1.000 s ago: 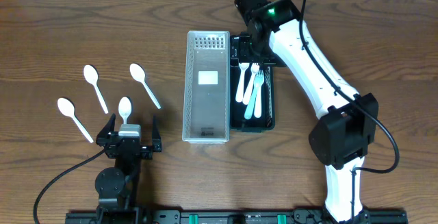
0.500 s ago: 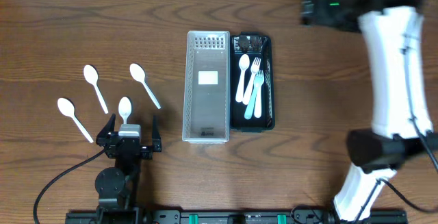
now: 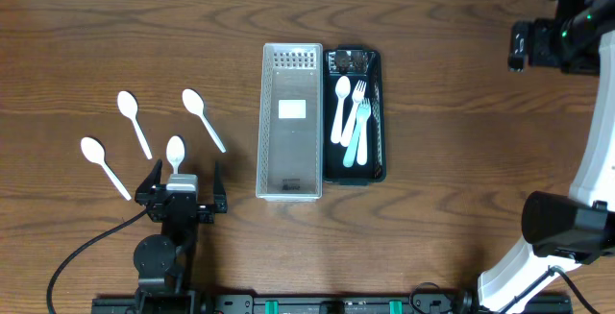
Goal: Pack container
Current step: 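Open the right gripper and retract the right arm to the right side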
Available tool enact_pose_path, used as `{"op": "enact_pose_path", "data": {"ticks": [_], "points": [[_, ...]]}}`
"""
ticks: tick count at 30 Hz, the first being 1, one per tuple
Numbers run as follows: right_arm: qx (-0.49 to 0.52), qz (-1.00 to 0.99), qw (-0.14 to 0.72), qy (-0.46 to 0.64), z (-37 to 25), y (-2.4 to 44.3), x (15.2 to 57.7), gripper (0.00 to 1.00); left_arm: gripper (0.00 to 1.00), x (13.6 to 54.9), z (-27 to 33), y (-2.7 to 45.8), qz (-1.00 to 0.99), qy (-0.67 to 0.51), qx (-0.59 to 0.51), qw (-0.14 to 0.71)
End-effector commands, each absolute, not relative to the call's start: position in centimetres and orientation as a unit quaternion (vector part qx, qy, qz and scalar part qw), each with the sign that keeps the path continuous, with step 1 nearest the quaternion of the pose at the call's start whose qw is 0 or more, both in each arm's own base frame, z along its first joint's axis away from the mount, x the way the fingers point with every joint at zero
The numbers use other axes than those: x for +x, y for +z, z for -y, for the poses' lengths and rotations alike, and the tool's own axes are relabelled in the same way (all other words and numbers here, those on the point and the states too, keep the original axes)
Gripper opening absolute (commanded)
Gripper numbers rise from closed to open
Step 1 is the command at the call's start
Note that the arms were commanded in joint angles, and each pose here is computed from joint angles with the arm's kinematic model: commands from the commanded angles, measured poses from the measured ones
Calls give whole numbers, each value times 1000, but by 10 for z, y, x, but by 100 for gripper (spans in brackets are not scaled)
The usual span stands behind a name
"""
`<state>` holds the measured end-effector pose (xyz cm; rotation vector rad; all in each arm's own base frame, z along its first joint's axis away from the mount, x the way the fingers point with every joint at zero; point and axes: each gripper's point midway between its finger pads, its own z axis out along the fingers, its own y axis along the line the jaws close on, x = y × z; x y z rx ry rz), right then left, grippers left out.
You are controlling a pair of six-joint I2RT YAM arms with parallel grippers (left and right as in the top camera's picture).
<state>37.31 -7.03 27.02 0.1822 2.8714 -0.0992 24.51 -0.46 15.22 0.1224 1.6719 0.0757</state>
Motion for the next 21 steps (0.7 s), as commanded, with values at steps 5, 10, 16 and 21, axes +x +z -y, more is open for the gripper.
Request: {"op": "enact_pose_path", "data": {"ticks": [5,10,16,21], "points": [[65,-995,67,-45,101,204,370,99,98,244,9,136,-757,28,68,649],[81,-993,69,-47,122,179,373,99,98,244,9,136,-757,28,68,649],[106,-990,72,-50,143,149,374,99,98,244,8,136,-757,30,67,649],[117,-990,57,-47,149,117,365,99,98,244,8,136,-757,30,67,649]]}}
